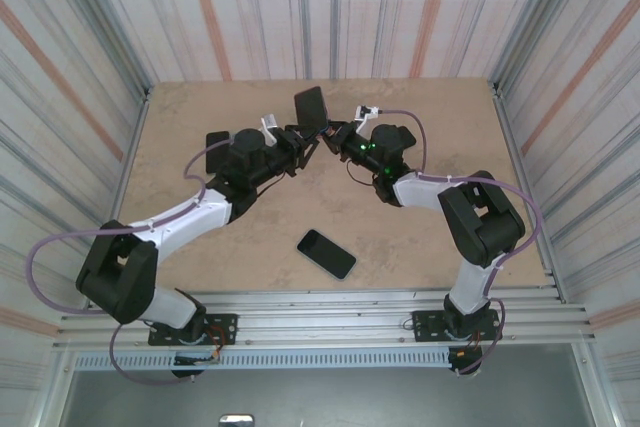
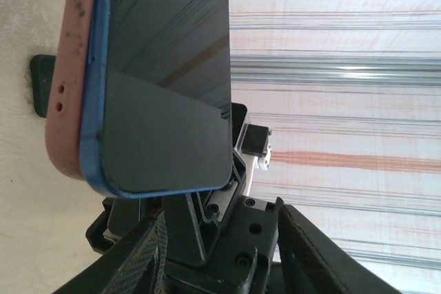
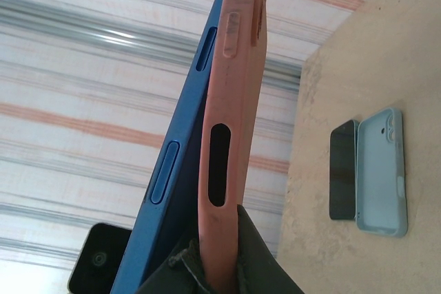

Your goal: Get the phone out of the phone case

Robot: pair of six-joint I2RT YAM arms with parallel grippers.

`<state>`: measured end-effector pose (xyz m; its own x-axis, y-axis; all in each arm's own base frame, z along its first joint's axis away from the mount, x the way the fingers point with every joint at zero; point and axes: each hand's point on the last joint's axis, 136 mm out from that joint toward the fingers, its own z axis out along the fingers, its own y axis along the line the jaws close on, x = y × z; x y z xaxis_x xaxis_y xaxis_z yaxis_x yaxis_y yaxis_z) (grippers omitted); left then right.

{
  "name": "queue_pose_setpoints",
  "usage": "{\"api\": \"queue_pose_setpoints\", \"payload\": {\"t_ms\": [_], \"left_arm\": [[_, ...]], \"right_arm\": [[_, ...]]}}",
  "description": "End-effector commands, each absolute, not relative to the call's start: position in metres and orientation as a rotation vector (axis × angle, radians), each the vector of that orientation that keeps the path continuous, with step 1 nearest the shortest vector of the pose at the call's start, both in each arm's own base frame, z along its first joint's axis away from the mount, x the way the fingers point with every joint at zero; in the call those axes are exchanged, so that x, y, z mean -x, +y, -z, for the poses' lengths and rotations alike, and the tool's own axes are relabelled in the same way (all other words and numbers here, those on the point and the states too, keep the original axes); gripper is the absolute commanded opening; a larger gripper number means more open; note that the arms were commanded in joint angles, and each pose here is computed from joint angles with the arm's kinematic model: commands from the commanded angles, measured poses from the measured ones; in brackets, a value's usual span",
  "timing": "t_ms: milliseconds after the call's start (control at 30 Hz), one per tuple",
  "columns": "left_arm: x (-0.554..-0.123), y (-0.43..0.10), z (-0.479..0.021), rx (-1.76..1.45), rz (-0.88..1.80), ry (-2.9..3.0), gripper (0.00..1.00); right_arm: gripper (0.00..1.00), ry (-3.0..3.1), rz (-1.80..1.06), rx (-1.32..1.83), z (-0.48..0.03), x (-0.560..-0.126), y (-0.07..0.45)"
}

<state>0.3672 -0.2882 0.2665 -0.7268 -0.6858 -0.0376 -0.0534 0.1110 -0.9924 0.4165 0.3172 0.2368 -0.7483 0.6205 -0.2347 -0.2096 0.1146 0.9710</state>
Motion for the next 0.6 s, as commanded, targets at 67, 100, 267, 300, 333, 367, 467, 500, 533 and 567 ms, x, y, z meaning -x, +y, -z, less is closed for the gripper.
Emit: {"api": "queue_pose_setpoints", "payload": {"t_ms": [67, 100, 267, 300, 333, 367, 467, 500, 533, 567], "left_arm": [[-0.375, -0.282, -0.268, 0.742, 1.644, 1.845, 0.45], [-0.377, -0.280, -0.268, 0.748, 1.643, 1.841, 0.44], [-0.382, -0.275, -0.268, 0.766, 1.634, 1.821, 0.42], [-0.383, -0.274, -0.267, 0.769, 1.631, 1.822, 0.42], [-0.384, -0.274, -0.267, 0.770, 1.627, 1.821, 0.42], [-0.385, -0.273, -0.267, 0.773, 1.621, 1.822, 0.42], [-0.387, -0.272, -0.263, 0.787, 1.613, 1.823, 0.41], [-0.388, -0.272, -0.262, 0.790, 1.612, 1.821, 0.41], [-0.389, -0.273, -0.262, 0.791, 1.612, 1.822, 0.41], [-0.390, -0.274, -0.262, 0.791, 1.613, 1.822, 0.41]], "right_arm": [[0.06, 1.642, -1.717, -0.305, -0.279, -0.406, 0.313], [0.06, 1.640, -1.717, -0.305, -0.279, -0.406, 0.313], [0.06, 1.639, -1.723, -0.295, -0.278, -0.403, 0.315], [0.06, 1.636, -1.724, -0.295, -0.278, -0.403, 0.315], [0.06, 1.629, -1.728, -0.291, -0.279, -0.402, 0.315], [0.06, 1.626, -1.730, -0.296, -0.278, -0.403, 0.315], [0.06, 1.616, -1.733, -0.290, -0.280, -0.402, 0.315], [0.06, 1.614, -1.732, -0.287, -0.281, -0.401, 0.316], [0.06, 1.614, -1.733, -0.285, -0.280, -0.401, 0.316], [0.06, 1.610, -1.735, -0.283, -0.280, -0.401, 0.317]]}}
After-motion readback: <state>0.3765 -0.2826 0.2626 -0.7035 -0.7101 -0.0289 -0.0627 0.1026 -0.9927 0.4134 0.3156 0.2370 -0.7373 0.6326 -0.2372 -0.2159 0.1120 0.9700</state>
